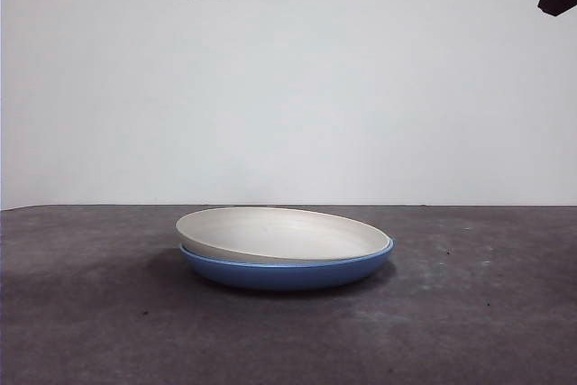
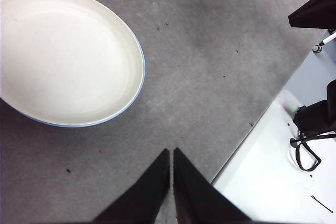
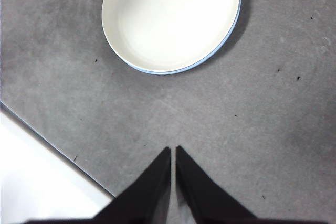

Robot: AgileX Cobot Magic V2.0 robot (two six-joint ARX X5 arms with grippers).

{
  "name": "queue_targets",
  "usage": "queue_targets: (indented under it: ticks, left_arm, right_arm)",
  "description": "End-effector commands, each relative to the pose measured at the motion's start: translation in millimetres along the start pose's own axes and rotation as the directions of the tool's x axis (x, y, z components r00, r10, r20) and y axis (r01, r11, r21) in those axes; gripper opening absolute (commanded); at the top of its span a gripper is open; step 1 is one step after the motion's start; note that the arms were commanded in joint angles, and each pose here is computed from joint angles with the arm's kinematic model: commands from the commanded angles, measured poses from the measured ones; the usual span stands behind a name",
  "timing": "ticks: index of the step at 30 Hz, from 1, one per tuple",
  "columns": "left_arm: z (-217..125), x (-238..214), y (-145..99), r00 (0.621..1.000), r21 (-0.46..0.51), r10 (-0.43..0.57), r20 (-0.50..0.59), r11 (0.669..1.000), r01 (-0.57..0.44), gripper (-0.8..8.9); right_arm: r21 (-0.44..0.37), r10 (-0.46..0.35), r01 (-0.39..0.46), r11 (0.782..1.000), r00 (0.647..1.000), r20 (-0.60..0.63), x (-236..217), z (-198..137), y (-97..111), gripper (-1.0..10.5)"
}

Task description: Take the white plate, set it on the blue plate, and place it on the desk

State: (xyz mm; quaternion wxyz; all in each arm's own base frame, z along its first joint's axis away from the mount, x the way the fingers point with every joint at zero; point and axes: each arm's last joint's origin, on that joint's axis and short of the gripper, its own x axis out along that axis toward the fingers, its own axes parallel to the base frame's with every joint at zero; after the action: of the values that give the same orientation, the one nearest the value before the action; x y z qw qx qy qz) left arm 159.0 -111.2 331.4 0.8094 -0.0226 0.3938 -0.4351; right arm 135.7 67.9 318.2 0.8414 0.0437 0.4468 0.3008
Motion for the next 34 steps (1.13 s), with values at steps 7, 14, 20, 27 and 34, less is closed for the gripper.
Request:
queue_targets:
  ticks: [7, 14, 20, 27, 34]
  left_arm:
    - [3, 0, -2, 1.0, 0.028, -0.011, 0.006, 1.0, 0.01, 0.11]
    - [2, -2, -3, 1.0, 0.032, -0.011, 0.013, 0.999, 0.011, 0.1]
    - [4, -27, -5, 0.988, 0.146, 0.028, 0.154, 0.988, -0.051, 0.1]
    - [6, -81, 4, 0.755, 0.15, 0.192, 0.627, 0.922, -0.358, 0.11]
    - [-38, -97, 22, 0.397, -0.07, 0.404, 0.824, 0.768, -0.637, 0.1]
  right_arm:
    - [-0.023, 0.008, -0.007, 1.0, 1.0, 0.014, -2, 4, 2, 0.1]
    - [-0.023, 0.008, -0.007, 1.0, 1.0, 0.014, -2, 4, 2, 0.1]
    - [-0.023, 0.007, -0.007, 1.0, 1.0, 0.014, -2, 4, 2, 0.1]
    - [-0.023, 0.007, -0.007, 1.0, 1.0, 0.015, -2, 4, 2, 0.1]
    - [-0.023, 0.008, -0.007, 1.0, 1.0, 0.014, -2, 4, 2, 0.1]
